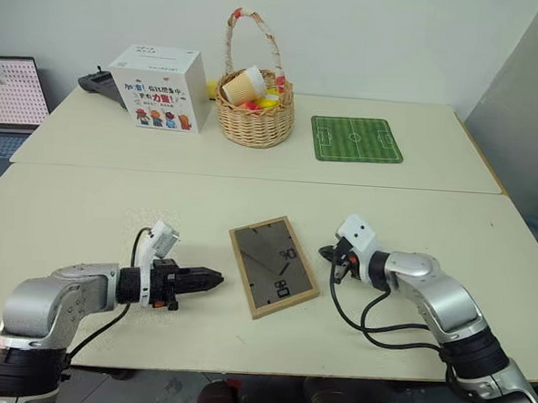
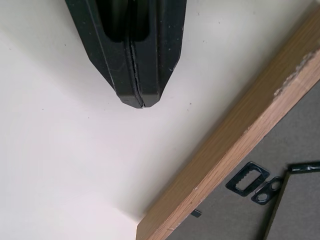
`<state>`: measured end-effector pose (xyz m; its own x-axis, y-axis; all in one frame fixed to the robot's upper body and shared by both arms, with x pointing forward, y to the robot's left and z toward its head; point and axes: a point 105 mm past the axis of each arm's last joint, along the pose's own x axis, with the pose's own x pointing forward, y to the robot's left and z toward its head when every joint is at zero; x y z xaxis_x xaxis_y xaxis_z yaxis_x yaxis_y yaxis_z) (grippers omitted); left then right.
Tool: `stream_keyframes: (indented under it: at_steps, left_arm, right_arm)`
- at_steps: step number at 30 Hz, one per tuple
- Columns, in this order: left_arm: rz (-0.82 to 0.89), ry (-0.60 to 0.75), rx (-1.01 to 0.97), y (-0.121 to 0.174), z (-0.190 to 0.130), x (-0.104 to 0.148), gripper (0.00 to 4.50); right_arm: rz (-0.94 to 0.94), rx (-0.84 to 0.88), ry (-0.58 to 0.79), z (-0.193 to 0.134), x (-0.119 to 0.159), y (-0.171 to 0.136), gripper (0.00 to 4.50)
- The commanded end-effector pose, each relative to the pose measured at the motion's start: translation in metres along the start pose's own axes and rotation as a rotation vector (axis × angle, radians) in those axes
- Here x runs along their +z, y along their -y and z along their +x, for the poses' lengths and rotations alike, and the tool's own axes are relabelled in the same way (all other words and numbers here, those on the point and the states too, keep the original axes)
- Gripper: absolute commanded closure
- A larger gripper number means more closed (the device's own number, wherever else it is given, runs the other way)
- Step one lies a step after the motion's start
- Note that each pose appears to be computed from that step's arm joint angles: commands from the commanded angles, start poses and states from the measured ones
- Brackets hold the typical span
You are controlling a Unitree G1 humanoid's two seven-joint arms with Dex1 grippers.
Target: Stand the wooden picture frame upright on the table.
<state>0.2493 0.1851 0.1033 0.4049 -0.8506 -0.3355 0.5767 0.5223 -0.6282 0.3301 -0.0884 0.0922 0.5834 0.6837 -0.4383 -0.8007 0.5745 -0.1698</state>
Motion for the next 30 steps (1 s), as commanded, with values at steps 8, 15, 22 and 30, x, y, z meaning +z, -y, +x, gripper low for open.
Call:
stream_keyframes:
  at_steps: [8,15,22,30]
  left_arm:
    - [-0.352,0.103,-0.053,0.006,0.023,-0.019,1.08]
    - [-0.398,0.08,-0.075,0.016,0.05,-0.034,0.01]
    - [-0.415,0.056,-0.078,0.025,0.068,-0.046,0.01]
    - [-0.387,0.06,-0.062,0.027,0.073,-0.046,0.01]
  right_arm:
    - [0.018,0.003,0.044,0.011,0.006,-0.008,4.5]
    - [0.039,0.047,0.086,0.019,0.023,-0.027,4.5]
    - [0.132,0.046,0.094,0.022,0.029,-0.047,4.5]
    - [0.177,-0.016,0.069,0.017,0.022,-0.035,4.5]
